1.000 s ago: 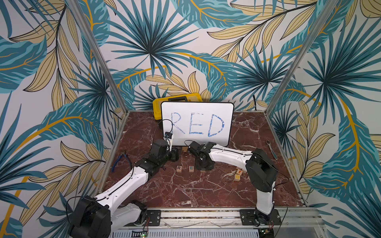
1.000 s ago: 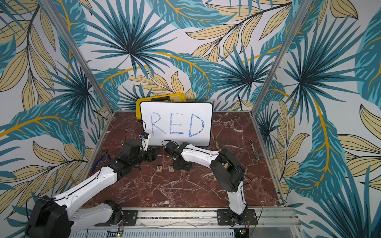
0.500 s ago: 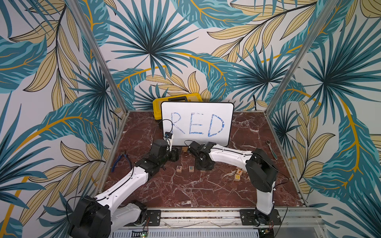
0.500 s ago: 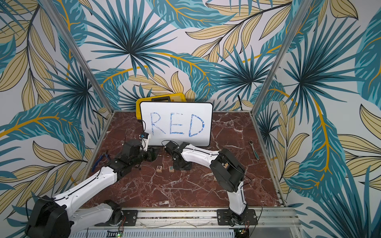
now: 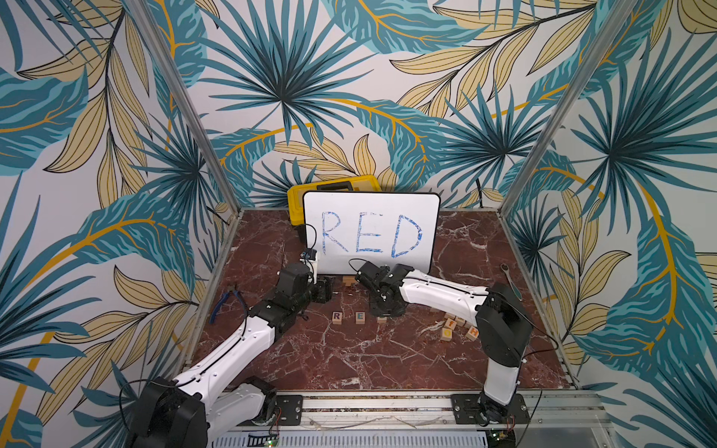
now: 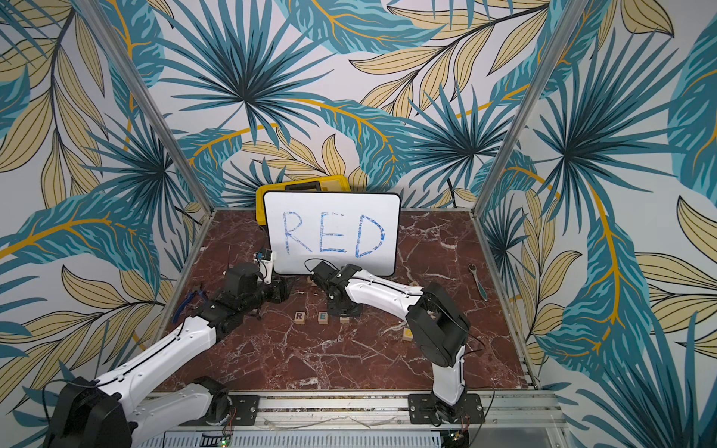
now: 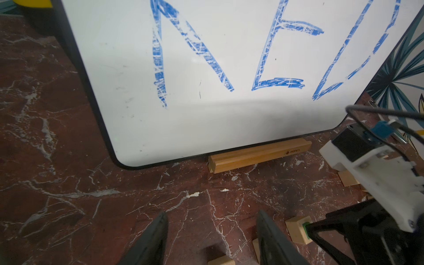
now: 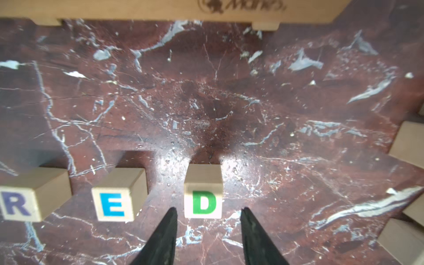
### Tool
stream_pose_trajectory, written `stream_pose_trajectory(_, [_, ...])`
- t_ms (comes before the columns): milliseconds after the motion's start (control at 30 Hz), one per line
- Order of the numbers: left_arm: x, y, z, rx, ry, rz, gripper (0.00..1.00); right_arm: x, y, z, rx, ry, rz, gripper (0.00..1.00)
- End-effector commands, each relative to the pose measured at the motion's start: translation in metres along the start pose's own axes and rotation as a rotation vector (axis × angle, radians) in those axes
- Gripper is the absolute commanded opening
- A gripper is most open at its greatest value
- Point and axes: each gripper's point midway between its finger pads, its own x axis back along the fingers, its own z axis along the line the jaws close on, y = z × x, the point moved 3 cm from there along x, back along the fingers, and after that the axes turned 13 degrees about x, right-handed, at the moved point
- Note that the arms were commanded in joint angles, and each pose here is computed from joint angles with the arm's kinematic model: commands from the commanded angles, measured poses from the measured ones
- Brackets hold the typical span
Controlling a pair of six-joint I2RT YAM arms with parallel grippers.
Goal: Assemble the uppercase word "red" with letter blocks
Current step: Place the letter block at the center of the board, then reset both arms
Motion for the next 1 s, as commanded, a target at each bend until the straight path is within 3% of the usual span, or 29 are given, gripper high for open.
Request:
stream_pose_trajectory(0, [0.001,-0.007,0.009,0.015,0.020,0.008,0.62,0.024,0.008,-0.010,0.043,-0.045,-0.068,0.48])
stream_pose_trajectory(267, [0.015,0.009,0.020,0.050,0.059,-0.075,0.62,0.073,0.033,-0.044,0.107,-0.184,-0.234,0.53])
stream_pose_trajectory(467, [0.025,0.021,0.029,0.072,0.086,-0.136,0.68,0.117,0.048,-0.083,0.134,-0.299,-0.398,0.66])
stream_pose_trajectory(667, [0.035,0.034,0.042,0.081,0.153,-0.209,0.71,0.142,0.047,-0.139,0.048,-0.374,-0.480,0.78])
stream_pose_trajectory(700, [0.036,0.036,0.044,0.082,0.161,-0.217,0.71,0.145,0.046,-0.148,0.034,-0.390,-0.490,0.82])
stream_pose_trajectory(767, [0.037,0.038,0.047,0.085,0.177,-0.229,0.75,0.149,0.042,-0.166,0.004,-0.424,-0.513,0.99])
stream_pose_trajectory(967, [0.046,0.050,0.065,0.093,0.262,-0.299,0.91,0.158,0.026,-0.230,-0.119,-0.582,-0.586,0.99])
